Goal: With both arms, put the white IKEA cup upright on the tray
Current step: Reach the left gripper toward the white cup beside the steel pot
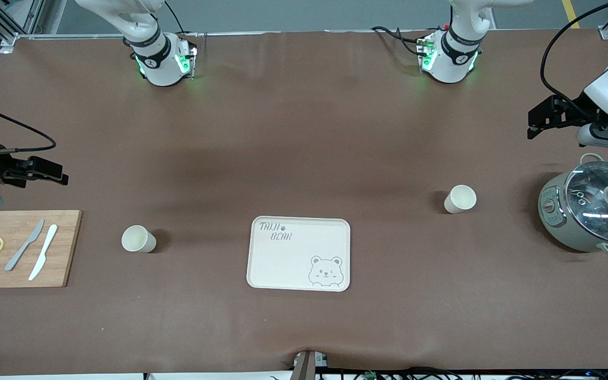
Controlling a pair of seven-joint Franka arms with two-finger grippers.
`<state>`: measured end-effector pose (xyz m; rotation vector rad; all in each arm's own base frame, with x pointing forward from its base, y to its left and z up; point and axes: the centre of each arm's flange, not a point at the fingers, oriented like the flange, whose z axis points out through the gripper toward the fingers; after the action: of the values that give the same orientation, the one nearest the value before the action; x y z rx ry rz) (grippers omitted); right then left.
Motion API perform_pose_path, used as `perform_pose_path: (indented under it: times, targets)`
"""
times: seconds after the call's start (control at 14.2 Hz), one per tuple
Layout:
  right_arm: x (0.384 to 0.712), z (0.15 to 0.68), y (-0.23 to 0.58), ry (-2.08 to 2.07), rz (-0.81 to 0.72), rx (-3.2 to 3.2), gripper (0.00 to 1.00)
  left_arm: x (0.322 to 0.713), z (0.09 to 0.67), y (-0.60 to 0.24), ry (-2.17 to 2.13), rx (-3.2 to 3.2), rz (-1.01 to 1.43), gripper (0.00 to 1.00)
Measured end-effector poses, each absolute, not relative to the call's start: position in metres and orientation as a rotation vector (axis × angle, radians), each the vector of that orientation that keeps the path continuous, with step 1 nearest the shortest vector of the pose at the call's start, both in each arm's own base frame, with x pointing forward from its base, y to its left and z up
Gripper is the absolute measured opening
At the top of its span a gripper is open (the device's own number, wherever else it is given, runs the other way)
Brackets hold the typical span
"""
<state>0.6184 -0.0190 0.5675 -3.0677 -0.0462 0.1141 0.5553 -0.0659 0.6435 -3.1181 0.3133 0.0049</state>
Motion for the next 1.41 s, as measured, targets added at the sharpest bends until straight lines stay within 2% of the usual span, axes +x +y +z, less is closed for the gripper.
perform_pose_path:
  times: [0.78,1.41]
  targets:
    - [0.618,0.567,-0.019,-0.046,0.114,-3.068,1.00,0.553,0.630,-0.071,0.335,-3.115,0.068,1.00]
    - [0.618,0.567,-0.019,-0.046,0.115,-3.068,1.00,0.565,0.501,-0.069,0.360,-3.113,0.000,1.00]
